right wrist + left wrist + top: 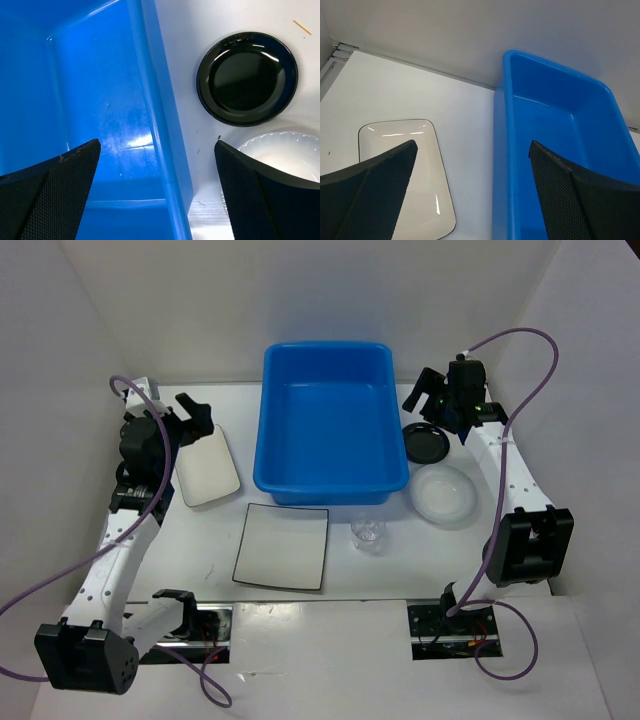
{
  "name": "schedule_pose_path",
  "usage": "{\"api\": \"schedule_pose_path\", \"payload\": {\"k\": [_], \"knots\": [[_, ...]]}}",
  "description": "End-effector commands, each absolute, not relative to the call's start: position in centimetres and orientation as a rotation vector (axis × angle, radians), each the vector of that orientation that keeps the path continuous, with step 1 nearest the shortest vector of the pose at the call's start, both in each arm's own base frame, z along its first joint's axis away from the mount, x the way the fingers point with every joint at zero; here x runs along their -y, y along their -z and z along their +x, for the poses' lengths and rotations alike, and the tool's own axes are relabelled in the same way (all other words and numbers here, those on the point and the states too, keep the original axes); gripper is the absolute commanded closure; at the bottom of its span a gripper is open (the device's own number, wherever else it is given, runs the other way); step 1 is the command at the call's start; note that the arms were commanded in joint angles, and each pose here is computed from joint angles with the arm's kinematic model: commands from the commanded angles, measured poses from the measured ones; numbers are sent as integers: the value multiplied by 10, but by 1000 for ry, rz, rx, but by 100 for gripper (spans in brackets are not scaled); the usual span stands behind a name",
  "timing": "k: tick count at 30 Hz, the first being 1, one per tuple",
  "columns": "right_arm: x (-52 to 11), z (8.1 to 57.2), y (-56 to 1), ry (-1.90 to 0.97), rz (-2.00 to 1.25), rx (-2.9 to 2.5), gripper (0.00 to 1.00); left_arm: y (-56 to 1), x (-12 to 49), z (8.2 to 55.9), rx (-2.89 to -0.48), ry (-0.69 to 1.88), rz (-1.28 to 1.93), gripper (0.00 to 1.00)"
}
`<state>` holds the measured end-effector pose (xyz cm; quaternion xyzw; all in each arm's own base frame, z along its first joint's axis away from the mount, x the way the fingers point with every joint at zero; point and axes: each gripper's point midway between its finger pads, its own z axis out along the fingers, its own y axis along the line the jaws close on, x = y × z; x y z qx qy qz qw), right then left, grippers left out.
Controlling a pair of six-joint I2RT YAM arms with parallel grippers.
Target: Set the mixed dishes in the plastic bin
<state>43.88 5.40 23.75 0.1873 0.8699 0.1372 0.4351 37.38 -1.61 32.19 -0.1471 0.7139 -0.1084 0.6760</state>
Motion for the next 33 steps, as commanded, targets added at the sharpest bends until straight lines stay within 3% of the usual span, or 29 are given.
{"api": "schedule_pose_path", "payload": {"k": [1,26,30,32,33], "knots": [[-53,442,-250,-353,474,-2127,0,-358,10,368,-1492,205,-296,0],[-69,426,-270,-470,369,-2052,0,-351,12,370,-1492,202,-275,0],[-51,432,-258,-348,430,-2068,0,-298,10,399,-1708,90,-245,0],[-49,434,-249,-321,432,-2105,9,-294,6,400,-1713,59,-268,6],[-48,438,-246,-312,425,-2122,19,-296,-1,401,-1715,20,-298,15]]}}
